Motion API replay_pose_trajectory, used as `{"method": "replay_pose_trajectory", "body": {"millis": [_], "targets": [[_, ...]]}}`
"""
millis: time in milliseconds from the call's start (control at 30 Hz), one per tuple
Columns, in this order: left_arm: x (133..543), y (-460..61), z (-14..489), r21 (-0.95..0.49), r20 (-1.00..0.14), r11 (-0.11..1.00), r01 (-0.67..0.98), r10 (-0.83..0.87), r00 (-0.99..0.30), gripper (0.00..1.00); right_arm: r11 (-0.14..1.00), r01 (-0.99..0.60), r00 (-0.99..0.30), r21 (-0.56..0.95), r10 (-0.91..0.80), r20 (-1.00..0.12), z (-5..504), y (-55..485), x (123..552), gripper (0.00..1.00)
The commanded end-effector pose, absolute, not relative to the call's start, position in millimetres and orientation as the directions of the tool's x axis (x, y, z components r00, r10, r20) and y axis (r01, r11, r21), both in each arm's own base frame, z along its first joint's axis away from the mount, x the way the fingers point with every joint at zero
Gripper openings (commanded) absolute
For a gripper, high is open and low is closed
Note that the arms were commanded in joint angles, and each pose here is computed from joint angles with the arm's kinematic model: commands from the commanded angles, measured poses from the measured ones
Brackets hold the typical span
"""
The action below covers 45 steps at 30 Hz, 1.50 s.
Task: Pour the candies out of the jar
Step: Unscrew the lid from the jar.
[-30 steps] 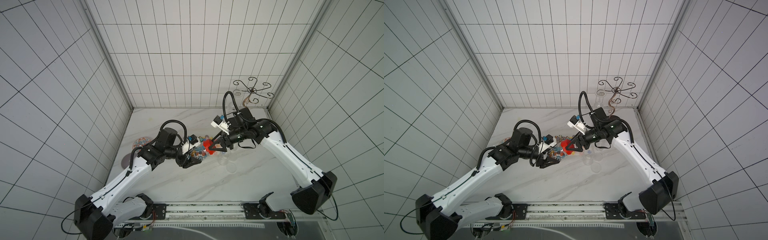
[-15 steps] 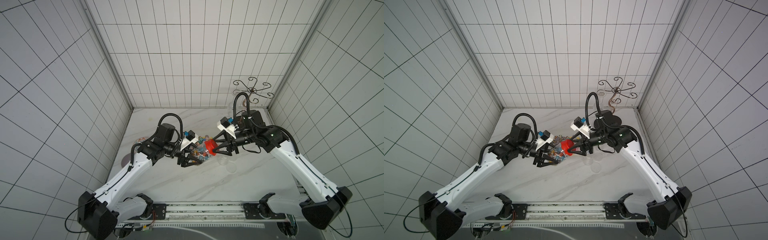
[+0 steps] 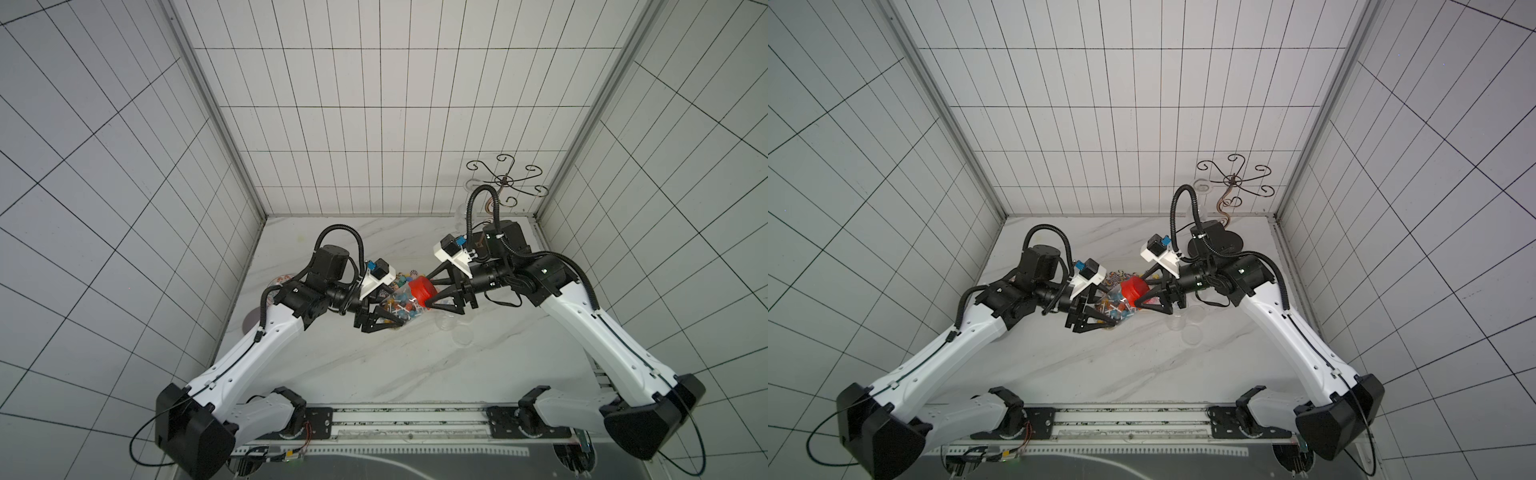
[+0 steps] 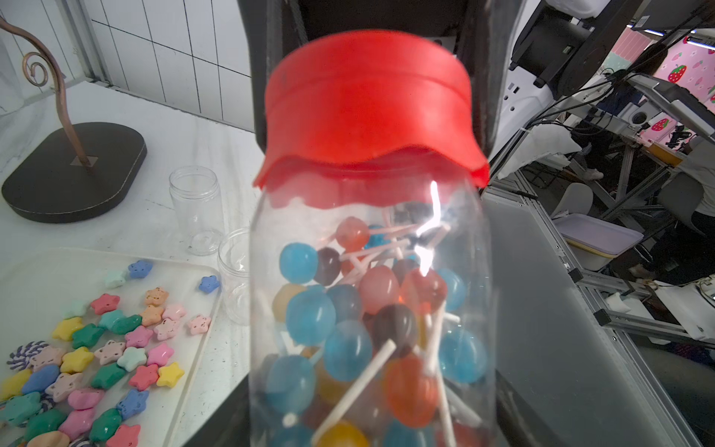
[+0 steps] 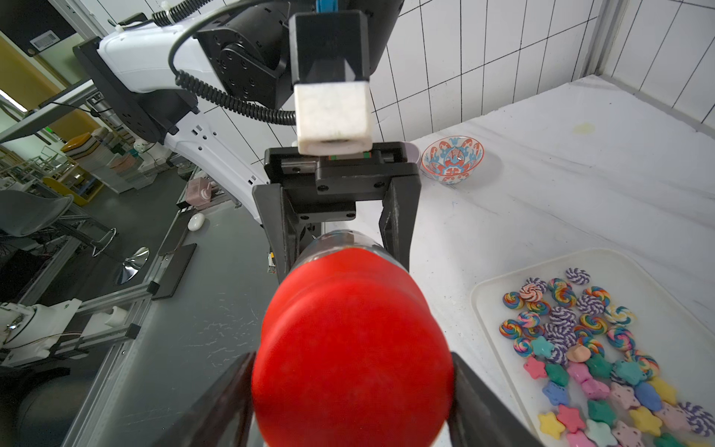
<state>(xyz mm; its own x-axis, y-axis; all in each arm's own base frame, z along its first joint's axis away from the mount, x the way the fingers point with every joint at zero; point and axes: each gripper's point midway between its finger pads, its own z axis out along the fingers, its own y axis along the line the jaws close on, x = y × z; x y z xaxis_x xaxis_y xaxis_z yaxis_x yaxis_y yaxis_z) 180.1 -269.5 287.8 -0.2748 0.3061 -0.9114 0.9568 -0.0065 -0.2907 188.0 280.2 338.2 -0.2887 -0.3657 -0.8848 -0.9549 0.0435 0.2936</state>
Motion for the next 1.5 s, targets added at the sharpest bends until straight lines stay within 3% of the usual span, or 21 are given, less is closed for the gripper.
{"method": "replay_pose_trajectory", "body": {"millis": [0,233,367,600,833,1000,1133,1300,1467], "targets": [[188.9,-268.6,316.1,-0.156,-0.956,0.001,0.988,0.251,-0.151,0.61,0.025,-0.943,-0.316,0.332,-0.383,-0.868,330.8,277.9,174.7,0.78],[191.9,-267.5,308.7,-0.155,-0.950,0.033,0.987,0.269,-0.158,0.61,0.060,-0.951,-0.303,0.303,-0.371,-0.878,343.6,276.9,180.0,0.87],[196.0,-265.8,304.4,-0.131,-0.946,0.077,0.988,0.288,-0.148,0.61,0.135,-0.953,-0.303,0.272,-0.364,-0.881,350.8,272.3,190.7,0.92],[200.7,-262.7,302.2,-0.089,-0.945,0.128,0.988,0.304,-0.124,0.60,0.219,-0.940,-0.324,0.262,-0.329,-0.887,364.4,260.5,207.0,0.95],[211.1,-257.6,296.0,-0.037,-0.936,0.230,0.973,0.334,-0.115,0.60,0.266,-0.892,-0.430,0.366,-0.247,-0.868,387.6,254.1,226.3,0.99],[223.6,-247.7,283.3,0.069,-0.919,0.356,0.932,0.386,-0.079,0.60,0.302,-0.794,-0.589,0.528,-0.162,-0.792,409.8,247.9,246.5,1.00],[233.2,-234.9,276.5,0.166,-0.900,0.456,0.874,0.432,-0.055,0.60,0.393,-0.680,-0.717,0.619,-0.176,-0.675,391.4,245.6,265.6,1.00],[240.1,-224.7,274.2,0.250,-0.888,0.526,0.813,0.460,-0.024,0.60,0.422,-0.604,-0.786,0.676,-0.175,-0.593,369.3,249.2,277.6,0.98],[241.0,-225.6,269.7,0.247,-0.892,0.529,0.812,0.451,-0.022,0.60,0.416,-0.577,-0.812,0.703,-0.197,-0.550,347.8,253.7,281.4,0.97]]}}
